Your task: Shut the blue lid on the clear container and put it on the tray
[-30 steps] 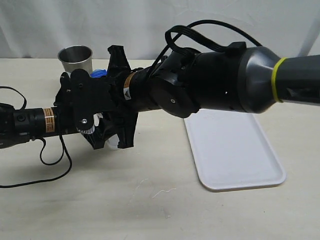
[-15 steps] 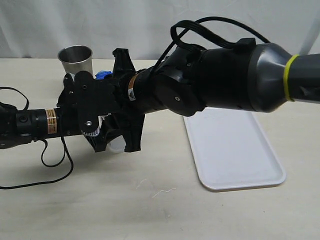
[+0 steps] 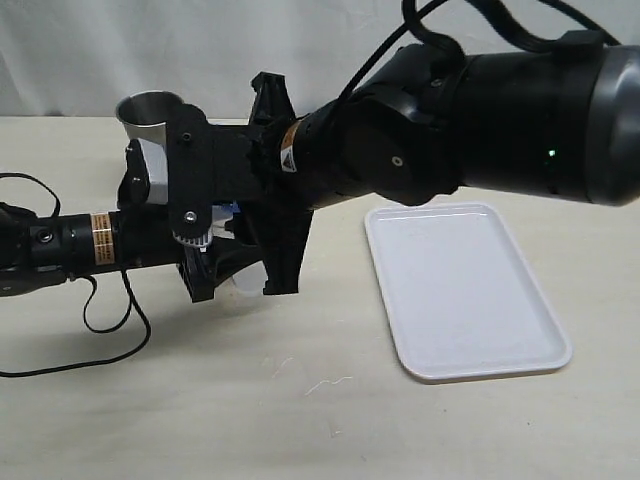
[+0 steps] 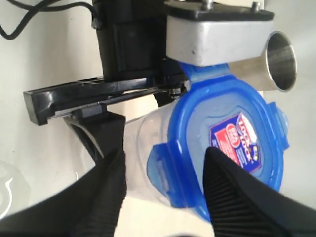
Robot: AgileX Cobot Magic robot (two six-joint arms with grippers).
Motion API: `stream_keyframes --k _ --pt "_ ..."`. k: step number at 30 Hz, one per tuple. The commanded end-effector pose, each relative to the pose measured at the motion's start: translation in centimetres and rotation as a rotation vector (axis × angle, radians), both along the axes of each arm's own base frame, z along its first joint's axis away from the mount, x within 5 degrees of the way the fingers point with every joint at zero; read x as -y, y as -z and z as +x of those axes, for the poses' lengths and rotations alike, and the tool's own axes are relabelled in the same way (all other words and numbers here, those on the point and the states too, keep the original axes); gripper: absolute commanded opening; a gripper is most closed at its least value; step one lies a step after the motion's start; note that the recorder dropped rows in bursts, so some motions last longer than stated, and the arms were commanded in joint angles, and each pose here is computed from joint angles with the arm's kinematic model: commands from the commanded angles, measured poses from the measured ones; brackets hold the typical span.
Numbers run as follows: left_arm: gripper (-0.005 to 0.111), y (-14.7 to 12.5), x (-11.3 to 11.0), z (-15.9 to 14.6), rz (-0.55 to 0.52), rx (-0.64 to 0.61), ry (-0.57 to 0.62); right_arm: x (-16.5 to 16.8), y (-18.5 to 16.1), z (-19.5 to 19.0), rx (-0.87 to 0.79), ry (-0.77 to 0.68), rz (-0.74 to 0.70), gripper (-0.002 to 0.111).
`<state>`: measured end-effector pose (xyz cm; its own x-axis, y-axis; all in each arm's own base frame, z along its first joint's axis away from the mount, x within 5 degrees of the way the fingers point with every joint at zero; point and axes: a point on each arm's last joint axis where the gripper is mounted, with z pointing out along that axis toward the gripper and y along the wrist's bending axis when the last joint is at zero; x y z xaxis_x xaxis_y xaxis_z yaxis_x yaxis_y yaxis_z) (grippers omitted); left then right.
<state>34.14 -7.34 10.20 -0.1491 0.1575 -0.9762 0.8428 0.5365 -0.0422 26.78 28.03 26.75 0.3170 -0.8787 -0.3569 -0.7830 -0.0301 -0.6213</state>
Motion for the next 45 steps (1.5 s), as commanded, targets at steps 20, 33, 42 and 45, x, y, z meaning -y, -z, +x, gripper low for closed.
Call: stream_keyframes --k 20,33,42,45 --pt "0.000 -1.1 0.4 0.0 -0.043 0.047 0.024 0.1 1.7 1.0 0.037 0.002 -0.079 0.034" --pt "0.000 -1.1 0.4 0.1 -0.038 0.056 0.025 0.1 1.9 1.0 -0.016 0.074 -0.033 0.039" --pt "0.000 -1.1 0.4 0.1 -0.038 0.058 0.021 0.4 -1.1 0.7 -0.053 0.206 0.150 0.061" --pt "0.000 -1.1 0.3 0.1 -0.029 0.076 0.021 0.5 -3.2 0.7 -0.072 0.275 0.255 0.061"
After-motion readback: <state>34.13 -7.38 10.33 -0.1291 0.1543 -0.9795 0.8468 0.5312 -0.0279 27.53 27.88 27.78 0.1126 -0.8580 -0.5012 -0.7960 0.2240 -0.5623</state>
